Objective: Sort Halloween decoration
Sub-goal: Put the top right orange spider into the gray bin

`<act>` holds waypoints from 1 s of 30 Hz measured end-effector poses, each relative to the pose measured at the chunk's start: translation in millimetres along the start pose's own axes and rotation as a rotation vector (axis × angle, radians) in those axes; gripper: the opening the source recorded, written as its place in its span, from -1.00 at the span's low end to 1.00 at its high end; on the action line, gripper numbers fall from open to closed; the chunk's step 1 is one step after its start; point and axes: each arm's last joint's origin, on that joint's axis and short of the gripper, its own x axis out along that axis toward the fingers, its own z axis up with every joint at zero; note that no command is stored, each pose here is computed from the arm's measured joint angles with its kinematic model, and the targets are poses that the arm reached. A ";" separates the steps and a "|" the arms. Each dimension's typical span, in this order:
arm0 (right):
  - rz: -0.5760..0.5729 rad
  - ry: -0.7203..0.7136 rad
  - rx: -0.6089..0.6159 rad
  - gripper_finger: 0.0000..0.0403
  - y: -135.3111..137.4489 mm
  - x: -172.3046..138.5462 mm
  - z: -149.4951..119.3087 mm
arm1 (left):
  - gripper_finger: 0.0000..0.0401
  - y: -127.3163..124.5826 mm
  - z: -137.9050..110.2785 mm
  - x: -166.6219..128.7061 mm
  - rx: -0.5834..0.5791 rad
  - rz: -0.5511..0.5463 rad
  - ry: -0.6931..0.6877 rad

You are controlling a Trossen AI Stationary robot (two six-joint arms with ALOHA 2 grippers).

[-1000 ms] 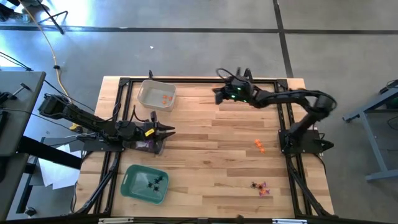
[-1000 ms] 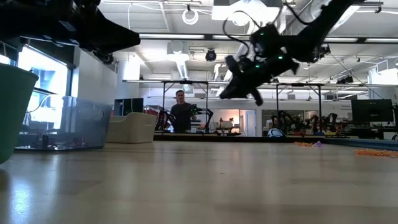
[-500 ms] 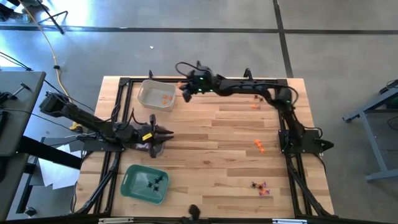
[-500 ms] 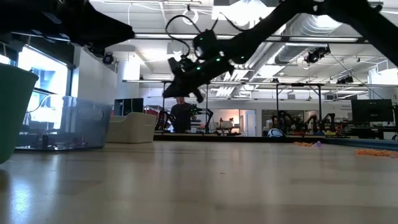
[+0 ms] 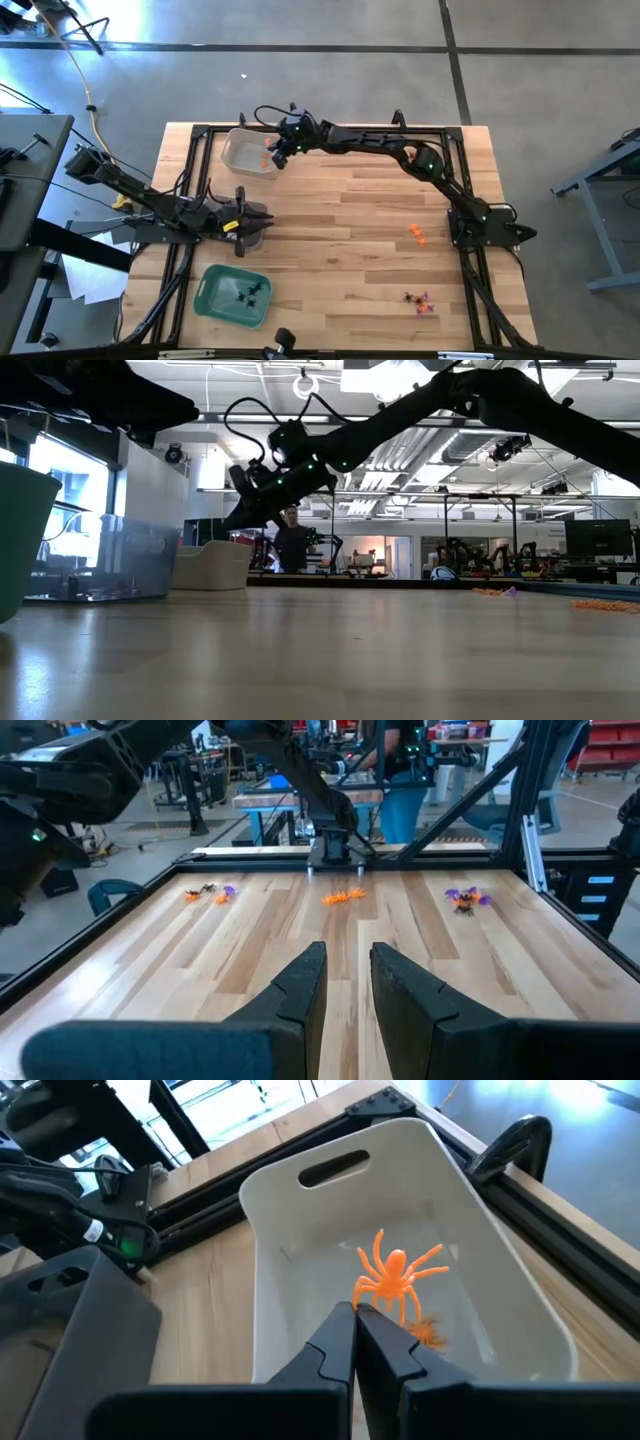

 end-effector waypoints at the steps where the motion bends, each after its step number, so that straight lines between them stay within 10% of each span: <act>1: 0.001 -0.002 -0.002 -1.00 0.5 0.0 0.3 | -0.66 -0.3 0.3 -0.4 -0.001 -0.001 -0.002; 19: 0.019 0.010 -0.058 -0.29 0.6 -0.1 -0.3 | -0.68 -0.6 -0.7 -1.2 -0.012 -0.002 0.010; 30: -0.009 0.098 -0.096 -0.24 -1.8 -0.6 -9.1 | -0.68 -0.6 -1.5 -1.3 -0.013 -0.002 0.017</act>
